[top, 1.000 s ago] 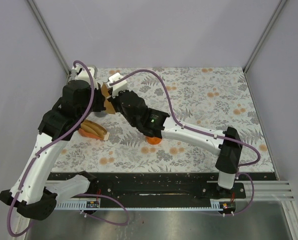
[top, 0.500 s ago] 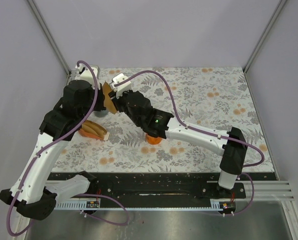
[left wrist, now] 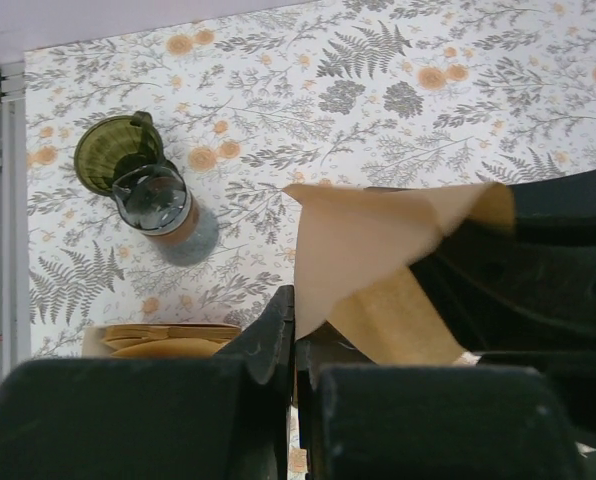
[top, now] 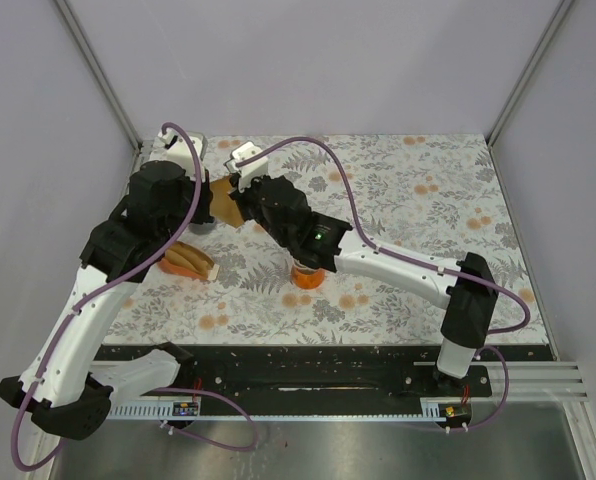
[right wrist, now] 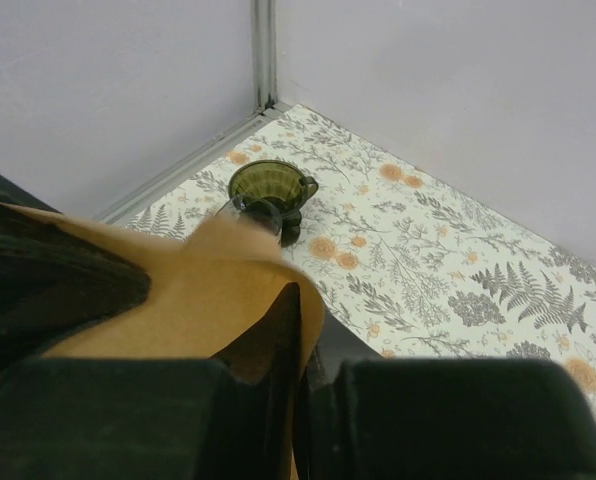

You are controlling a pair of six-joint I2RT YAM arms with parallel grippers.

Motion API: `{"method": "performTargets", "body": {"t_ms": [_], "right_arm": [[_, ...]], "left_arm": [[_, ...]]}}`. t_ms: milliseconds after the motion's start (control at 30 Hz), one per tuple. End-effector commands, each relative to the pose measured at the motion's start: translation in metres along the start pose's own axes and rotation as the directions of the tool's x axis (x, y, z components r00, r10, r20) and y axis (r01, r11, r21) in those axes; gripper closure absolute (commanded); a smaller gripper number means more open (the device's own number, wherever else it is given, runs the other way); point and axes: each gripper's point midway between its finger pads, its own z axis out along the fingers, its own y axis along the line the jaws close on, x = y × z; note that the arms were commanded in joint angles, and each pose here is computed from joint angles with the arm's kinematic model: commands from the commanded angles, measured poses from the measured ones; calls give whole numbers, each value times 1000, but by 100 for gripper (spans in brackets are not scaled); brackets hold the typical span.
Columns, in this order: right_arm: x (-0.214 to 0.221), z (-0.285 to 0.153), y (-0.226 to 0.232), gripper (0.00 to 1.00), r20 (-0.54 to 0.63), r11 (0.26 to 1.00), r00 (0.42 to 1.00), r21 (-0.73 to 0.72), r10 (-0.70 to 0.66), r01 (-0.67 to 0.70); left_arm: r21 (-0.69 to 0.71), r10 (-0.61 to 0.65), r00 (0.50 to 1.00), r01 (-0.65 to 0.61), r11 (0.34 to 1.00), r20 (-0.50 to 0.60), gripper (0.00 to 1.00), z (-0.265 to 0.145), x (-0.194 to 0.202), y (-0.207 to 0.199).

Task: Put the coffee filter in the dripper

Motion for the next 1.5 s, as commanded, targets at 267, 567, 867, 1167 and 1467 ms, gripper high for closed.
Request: {"method": "performTargets", "body": {"t_ms": [267, 567, 867, 1167, 1467], "right_arm": [[-27, -24, -46, 100, 45, 995, 999, 97, 27, -31], [-30, -22, -33, 100, 39, 999, 999, 25, 31, -32], [-46, -24, -28, 100, 85, 994, 991, 0, 107, -107], [-54, -31, -35, 100, 112, 986, 980, 28, 162, -166], [-48, -39, -45, 100, 111, 988, 984, 61, 138, -145]], "left_arm": [[-127, 91, 992, -79, 989, 90, 100, 0, -21, 24], [0, 50, 995, -50, 999, 86, 89, 0, -20, 1], [75, 16, 998, -20, 997, 55, 58, 9, -12, -16], [85, 20, 1000, -22, 996, 22, 55, 20, -3, -20], [35, 36, 998, -38, 999, 50, 96, 15, -10, -9]]}}
